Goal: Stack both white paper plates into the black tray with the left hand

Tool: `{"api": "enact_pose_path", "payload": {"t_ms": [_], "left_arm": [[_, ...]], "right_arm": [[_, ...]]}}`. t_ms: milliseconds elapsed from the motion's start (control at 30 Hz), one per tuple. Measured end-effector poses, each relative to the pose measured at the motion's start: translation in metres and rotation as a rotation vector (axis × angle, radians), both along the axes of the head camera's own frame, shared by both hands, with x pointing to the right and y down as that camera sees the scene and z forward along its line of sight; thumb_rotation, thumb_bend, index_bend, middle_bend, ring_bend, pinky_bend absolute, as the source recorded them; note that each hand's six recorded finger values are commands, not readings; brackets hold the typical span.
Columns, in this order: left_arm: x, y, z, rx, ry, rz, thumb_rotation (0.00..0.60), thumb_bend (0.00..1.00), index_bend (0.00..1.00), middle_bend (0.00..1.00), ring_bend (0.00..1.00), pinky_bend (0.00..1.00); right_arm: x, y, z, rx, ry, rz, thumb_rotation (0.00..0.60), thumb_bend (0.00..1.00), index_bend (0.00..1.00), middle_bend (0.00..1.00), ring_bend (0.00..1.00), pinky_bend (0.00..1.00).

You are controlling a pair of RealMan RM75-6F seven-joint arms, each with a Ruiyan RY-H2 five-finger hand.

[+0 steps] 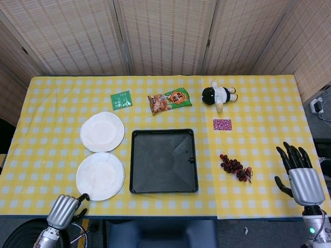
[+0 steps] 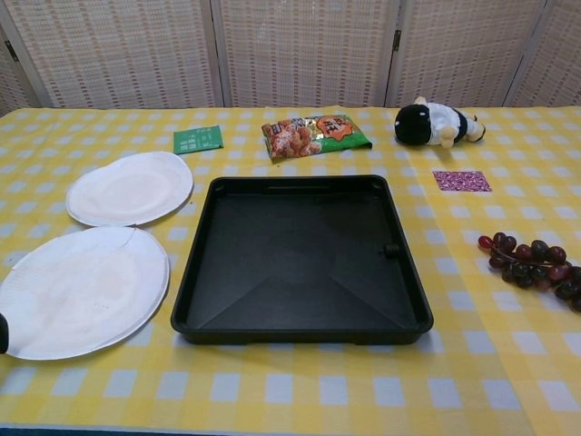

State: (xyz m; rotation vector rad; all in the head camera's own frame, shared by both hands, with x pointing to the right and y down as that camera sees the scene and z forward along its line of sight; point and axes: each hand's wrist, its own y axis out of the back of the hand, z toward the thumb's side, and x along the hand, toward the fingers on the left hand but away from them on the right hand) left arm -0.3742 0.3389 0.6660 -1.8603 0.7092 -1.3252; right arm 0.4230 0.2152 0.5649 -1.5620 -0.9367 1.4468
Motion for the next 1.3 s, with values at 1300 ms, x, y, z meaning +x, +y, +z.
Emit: {"api": "enact_pose_path", "payload": {"t_ms": [1300], "left_arm": [[0.015,-0.015,0.039,0.148,0.003,-0.04,0.6,0.39,0.57,1.0,1.0,1.0]], "right_arm": [[0.0,-0.001,-0.002,-0.02,-0.032,-0.01,0.6,0.36,0.0,0.0,0.0,0.0]]}}
